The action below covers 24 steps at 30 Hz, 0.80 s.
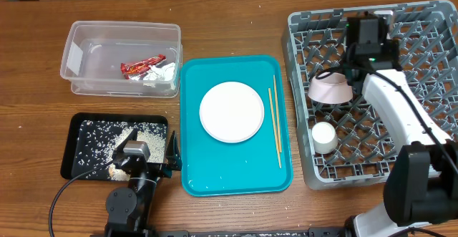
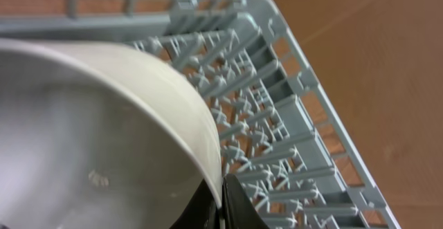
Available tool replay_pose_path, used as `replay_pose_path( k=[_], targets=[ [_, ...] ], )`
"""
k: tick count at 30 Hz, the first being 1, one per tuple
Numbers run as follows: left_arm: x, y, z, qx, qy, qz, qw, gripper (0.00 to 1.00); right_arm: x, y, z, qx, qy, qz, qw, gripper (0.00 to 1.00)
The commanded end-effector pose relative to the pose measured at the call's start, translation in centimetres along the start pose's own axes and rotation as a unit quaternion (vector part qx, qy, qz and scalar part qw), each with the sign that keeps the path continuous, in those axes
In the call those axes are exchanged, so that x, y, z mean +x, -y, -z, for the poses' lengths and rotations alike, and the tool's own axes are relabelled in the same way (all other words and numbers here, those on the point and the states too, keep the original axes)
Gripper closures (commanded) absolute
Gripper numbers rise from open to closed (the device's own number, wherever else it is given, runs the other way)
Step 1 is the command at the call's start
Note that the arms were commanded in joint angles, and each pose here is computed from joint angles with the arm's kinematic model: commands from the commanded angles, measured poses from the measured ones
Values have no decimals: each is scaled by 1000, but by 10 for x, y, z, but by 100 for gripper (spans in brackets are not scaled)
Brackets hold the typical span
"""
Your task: Sort waste into correct bins and load items into the dishwasher
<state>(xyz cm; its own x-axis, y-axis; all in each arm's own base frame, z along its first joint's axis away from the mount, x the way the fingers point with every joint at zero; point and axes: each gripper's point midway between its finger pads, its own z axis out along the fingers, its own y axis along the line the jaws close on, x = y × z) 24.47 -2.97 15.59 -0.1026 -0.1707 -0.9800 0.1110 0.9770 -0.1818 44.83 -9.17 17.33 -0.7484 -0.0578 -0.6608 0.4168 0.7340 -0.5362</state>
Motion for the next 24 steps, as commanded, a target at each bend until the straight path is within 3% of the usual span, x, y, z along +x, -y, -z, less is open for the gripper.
replay_pose_path(
  k=[1,6,16,24],
  targets=[
    [0,1,0,1,2,3,1000,0,-10,-2,9,21,26,4,999,96],
    [0,1,0,1,2,3,1000,0,-35,-7,14,16,70,34,997,96],
    [0,1,0,1,2,3,1000,0,-31,-41,3,-30,74,71,994,96],
    [0,1,0,1,2,3,1000,0,-58,-43,6,-17,127,97,987,96]
  ],
)
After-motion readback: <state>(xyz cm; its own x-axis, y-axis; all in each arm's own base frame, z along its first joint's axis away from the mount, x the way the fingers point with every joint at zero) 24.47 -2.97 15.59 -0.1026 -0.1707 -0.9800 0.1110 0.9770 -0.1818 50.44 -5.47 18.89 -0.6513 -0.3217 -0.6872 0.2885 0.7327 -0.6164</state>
